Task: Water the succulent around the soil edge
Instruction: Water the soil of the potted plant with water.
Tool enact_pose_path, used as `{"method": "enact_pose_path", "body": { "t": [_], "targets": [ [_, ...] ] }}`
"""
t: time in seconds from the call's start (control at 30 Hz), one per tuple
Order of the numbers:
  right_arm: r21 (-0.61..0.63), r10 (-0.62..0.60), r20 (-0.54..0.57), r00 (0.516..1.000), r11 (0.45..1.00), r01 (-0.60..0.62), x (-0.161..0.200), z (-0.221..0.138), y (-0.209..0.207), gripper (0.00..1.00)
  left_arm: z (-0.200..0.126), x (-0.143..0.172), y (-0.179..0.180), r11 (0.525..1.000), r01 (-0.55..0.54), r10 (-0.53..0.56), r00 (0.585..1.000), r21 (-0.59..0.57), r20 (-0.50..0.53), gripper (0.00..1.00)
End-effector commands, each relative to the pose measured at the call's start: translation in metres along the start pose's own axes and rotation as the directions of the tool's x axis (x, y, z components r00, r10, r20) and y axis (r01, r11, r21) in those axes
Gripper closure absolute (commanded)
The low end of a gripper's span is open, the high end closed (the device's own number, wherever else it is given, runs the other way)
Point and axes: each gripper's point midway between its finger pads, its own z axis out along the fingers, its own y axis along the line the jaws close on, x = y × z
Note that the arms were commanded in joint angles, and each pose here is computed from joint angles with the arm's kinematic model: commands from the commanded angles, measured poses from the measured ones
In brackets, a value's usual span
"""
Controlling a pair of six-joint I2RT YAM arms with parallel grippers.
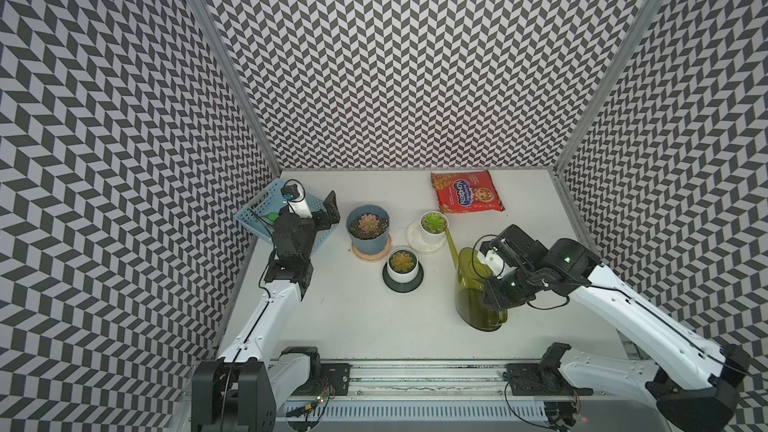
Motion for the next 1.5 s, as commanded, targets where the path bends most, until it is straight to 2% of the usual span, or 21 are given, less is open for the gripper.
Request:
{"method": "enact_pose_path", "body": {
  "t": [0.0,0.27,0.5,0.8,0.9,1.1,1.3,1.47],
  "targets": [
    [-0.03,-0.02,0.091,0.996,0.999,0.023,-0.015,-0.015,0.007,1.0,-0.004,-0.02,-0.006,1.0,-0.003,0.003,0.999,0.013,0.049,0.0],
    [-0.058,-0.014,0.135,0.991,0.998,0.022,-0.021,-0.029,0.014,1.0,-0.004,-0.02,-0.008,1.0,-0.002,0.001,0.999,0.02,0.048,0.0],
    [-0.152,-0.089,0.115,0.989,0.983,0.106,-0.025,-0.039,0.04,1.0,-0.006,-0.024,-0.009,1.0,-0.001,0.0,0.999,0.022,0.051,0.0],
    [-0.267,-0.252,0.063,0.966,0.928,0.259,-0.021,-0.045,0.102,1.0,-0.007,-0.034,-0.012,1.0,0.007,-0.008,0.999,0.026,0.054,0.0],
    [-0.358,-0.283,0.047,0.958,0.891,0.281,-0.022,-0.054,0.125,1.0,-0.01,-0.039,-0.013,1.0,0.008,-0.01,0.998,0.031,0.059,0.0],
    [-0.466,-0.289,0.02,0.957,0.844,0.265,-0.029,-0.067,0.155,1.0,-0.014,-0.052,-0.021,0.998,0.016,-0.02,0.998,0.06,0.065,0.0],
    [-0.48,-0.263,-0.022,0.965,0.849,0.22,-0.036,-0.059,0.158,1.0,-0.017,-0.058,-0.023,0.998,0.016,-0.021,0.997,0.068,0.072,0.0],
    [-0.439,-0.22,-0.005,0.975,0.877,0.196,-0.044,-0.055,0.139,1.0,-0.018,-0.056,-0.025,0.997,0.014,-0.019,0.997,0.077,0.07,0.0]
  ]
}}
